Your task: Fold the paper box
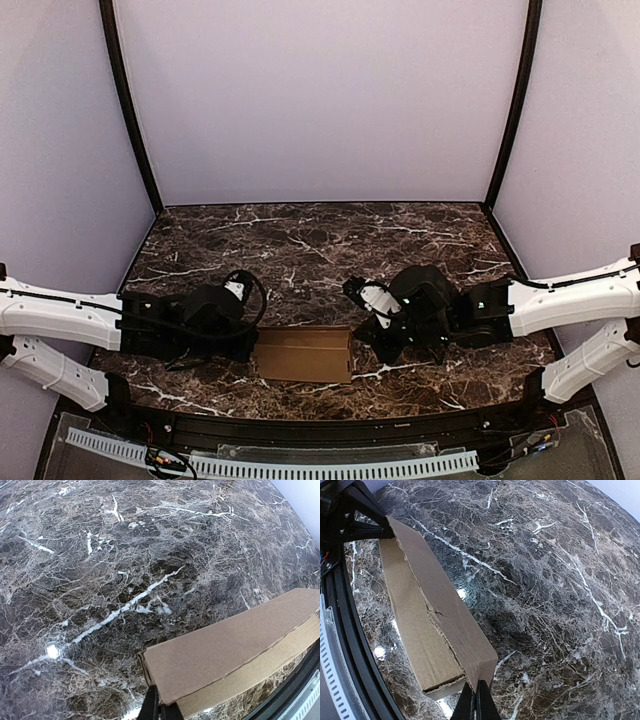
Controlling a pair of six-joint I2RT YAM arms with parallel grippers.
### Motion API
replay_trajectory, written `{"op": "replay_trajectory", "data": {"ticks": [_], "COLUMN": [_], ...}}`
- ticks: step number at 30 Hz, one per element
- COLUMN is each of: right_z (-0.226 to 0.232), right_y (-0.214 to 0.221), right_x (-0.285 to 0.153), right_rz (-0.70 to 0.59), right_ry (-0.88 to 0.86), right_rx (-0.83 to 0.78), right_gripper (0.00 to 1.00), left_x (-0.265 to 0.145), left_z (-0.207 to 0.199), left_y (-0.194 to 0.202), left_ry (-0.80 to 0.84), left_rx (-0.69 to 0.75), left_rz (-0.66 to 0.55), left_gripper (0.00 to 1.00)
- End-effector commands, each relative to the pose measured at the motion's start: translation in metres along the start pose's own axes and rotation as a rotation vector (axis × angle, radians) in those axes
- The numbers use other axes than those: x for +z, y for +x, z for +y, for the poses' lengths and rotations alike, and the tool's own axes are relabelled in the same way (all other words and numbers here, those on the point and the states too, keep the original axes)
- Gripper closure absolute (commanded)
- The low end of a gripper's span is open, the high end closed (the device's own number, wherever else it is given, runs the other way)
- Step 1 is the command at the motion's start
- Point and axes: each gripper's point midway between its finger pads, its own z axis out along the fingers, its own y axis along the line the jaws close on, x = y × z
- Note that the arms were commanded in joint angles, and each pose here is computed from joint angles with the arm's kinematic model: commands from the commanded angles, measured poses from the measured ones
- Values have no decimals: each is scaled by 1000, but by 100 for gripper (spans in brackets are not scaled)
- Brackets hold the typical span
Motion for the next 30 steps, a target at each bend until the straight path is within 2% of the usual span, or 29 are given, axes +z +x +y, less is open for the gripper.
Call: {"op": "replay_trajectory", "data": {"ticks": [1,15,30], "right_z": [17,30,25], "right_y": [-35,-47,-50], "right_x": [-12,-17,-7], "right_rz": [-107,-82,-73], "right_ry": [-74,-152,-204], "right_rx": [88,308,611], "right_gripper": [100,100,100], "left_x": [0,2,2], "left_z": [-3,-10,-22], "left_y": [5,8,14], "left_ry": [-8,-95,-98], "left_rx": [49,153,209], "left_rz": [9,-76,-154], "left_gripper": [100,100,100]}}
